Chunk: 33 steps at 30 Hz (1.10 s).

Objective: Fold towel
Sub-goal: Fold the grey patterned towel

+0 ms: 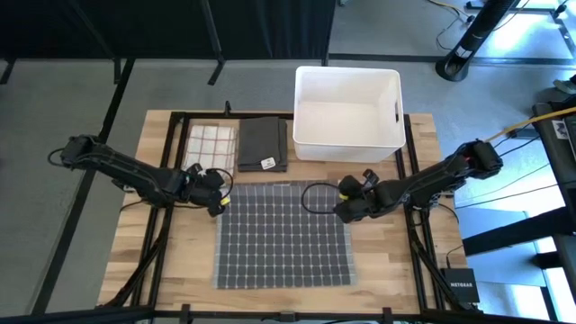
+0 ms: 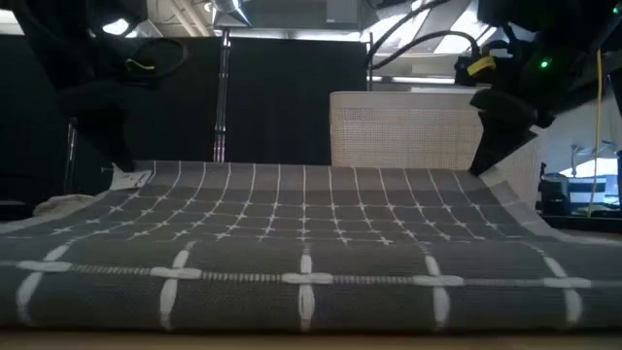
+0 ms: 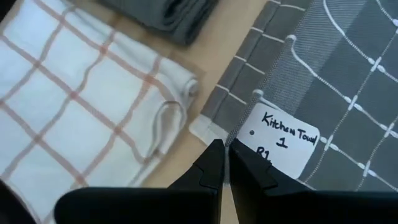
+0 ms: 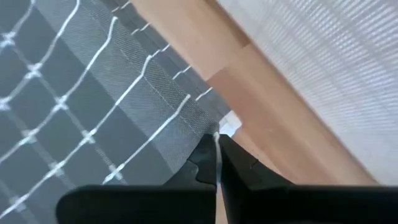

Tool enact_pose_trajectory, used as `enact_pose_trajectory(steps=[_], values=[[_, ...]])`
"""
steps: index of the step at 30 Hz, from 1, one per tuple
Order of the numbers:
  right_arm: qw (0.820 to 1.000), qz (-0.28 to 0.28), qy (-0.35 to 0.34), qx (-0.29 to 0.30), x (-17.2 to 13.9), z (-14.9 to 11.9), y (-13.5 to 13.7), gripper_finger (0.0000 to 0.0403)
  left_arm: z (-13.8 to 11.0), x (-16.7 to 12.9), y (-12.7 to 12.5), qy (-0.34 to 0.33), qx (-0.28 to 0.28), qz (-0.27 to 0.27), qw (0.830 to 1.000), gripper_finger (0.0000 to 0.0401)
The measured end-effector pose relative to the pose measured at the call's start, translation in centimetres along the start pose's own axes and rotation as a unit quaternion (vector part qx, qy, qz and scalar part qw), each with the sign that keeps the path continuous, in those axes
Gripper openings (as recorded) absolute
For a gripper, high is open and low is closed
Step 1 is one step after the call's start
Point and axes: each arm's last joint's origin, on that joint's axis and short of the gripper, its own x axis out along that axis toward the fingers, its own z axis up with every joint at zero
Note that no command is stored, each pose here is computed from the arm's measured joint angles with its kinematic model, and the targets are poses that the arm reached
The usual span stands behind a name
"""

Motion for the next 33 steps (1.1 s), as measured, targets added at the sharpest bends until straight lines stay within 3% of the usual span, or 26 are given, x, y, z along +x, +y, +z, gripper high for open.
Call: enact_pose_trajectory(steps=[11,17,24,29,31,33], values=[[0.997,-0.079,-0.018,-0.014,2.4,0.7,-0.5,0.0010,0.2,1.1,0.8,-0.039,0.004,0.057,0.998,0.0013],[0.996,-0.093,-0.003,-0.001,3.5,1.2,-0.9,0.0053,0.4,1.1,0.7,-0.047,0.011,0.051,0.998,0.0015],[0.995,-0.099,0.016,0.013,4.2,1.5,-1.5,0.0140,0.5,1.4,1.2,-0.025,-0.012,0.049,0.998,0.0083],[0.994,-0.092,0.059,-0.013,3.5,1.6,-1.7,0.0186,0.9,0.7,1.6,0.012,-0.007,0.048,0.999,0.0126],[0.994,-0.078,0.075,-0.015,3.1,1.9,-1.5,0.0194,1.4,0.1,1.3,0.005,-0.010,0.030,0.999,0.0133],[0.996,-0.052,0.077,-0.016,2.6,2.0,-0.8,0.0197,1.9,-0.3,0.3,-0.006,-0.003,-0.021,1.000,0.0136]])
